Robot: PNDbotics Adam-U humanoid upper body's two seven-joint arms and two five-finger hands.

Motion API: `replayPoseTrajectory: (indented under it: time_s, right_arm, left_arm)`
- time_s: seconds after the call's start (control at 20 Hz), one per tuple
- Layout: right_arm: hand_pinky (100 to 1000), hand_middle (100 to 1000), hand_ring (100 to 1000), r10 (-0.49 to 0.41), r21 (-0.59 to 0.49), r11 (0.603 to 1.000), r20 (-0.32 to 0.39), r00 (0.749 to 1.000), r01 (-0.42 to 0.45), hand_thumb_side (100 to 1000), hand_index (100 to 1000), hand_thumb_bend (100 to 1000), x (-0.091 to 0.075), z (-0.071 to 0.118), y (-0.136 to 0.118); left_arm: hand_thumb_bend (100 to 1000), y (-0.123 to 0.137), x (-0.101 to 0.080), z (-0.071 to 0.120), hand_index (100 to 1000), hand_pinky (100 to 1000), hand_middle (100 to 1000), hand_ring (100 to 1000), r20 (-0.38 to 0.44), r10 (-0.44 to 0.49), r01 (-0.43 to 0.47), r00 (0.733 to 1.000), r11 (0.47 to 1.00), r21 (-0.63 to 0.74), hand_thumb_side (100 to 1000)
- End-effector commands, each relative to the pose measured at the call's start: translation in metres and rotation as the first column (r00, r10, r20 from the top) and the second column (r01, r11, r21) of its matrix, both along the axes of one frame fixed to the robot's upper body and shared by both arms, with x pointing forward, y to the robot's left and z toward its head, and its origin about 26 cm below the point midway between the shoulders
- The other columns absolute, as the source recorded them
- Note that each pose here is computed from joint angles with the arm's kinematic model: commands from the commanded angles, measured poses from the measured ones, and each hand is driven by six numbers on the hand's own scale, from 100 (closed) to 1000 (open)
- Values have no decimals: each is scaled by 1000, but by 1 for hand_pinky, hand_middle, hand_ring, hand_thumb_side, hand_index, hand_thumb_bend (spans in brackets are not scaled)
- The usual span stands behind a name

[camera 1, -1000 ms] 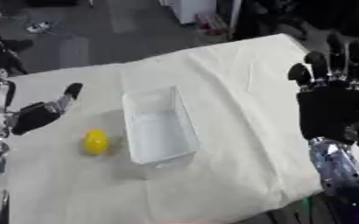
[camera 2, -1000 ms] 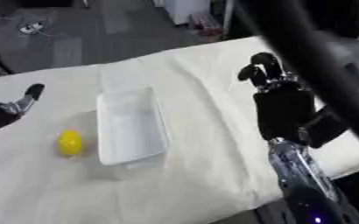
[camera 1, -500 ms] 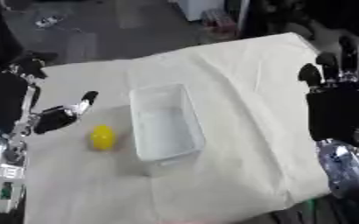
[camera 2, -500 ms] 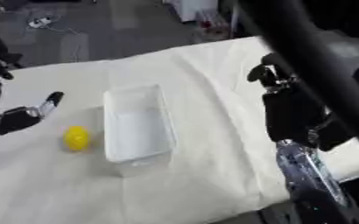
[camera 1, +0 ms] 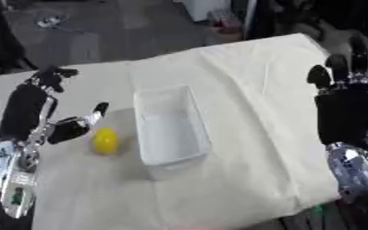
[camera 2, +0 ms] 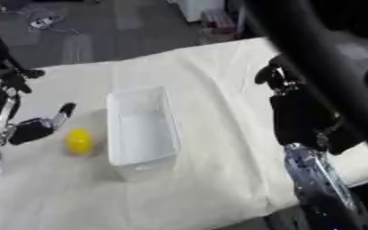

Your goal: Pick up objects on the table and place them in the box.

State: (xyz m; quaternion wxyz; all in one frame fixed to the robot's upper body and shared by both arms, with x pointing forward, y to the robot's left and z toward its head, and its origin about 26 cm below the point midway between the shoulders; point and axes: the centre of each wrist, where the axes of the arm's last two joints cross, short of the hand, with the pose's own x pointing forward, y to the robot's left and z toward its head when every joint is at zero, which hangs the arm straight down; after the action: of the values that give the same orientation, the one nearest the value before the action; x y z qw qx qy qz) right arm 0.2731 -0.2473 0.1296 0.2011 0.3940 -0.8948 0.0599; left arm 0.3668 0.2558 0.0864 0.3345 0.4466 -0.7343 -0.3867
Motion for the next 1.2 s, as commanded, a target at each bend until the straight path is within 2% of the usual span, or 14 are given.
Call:
replayPoseTrajectory:
  time_s: [0.05,0.3,0.55,1.2]
  right_arm:
    - [585,776,676,-3,-38,999,238,971,13,1000,785,250,1,8,-1]
    - [583,774,672,0,-39,999,241,971,10,1000,779,251,1,9,-1]
    - [580,772,667,1,-37,999,241,970,8,1000,774,248,1,10,-1]
    - [570,770,655,0,-31,999,244,970,8,1000,767,241,2,11,-2]
  left_arm:
    - [395,-1,5,2,794,421,656,541,-3,-36,36,999,999,34,666]
    - [385,-8,8,-18,793,426,656,542,-73,-86,91,994,994,64,675]
    - [382,-9,9,-26,792,427,656,542,-93,-101,108,991,992,68,676]
    - [367,-3,12,-47,786,430,656,544,-134,-65,74,989,995,68,675]
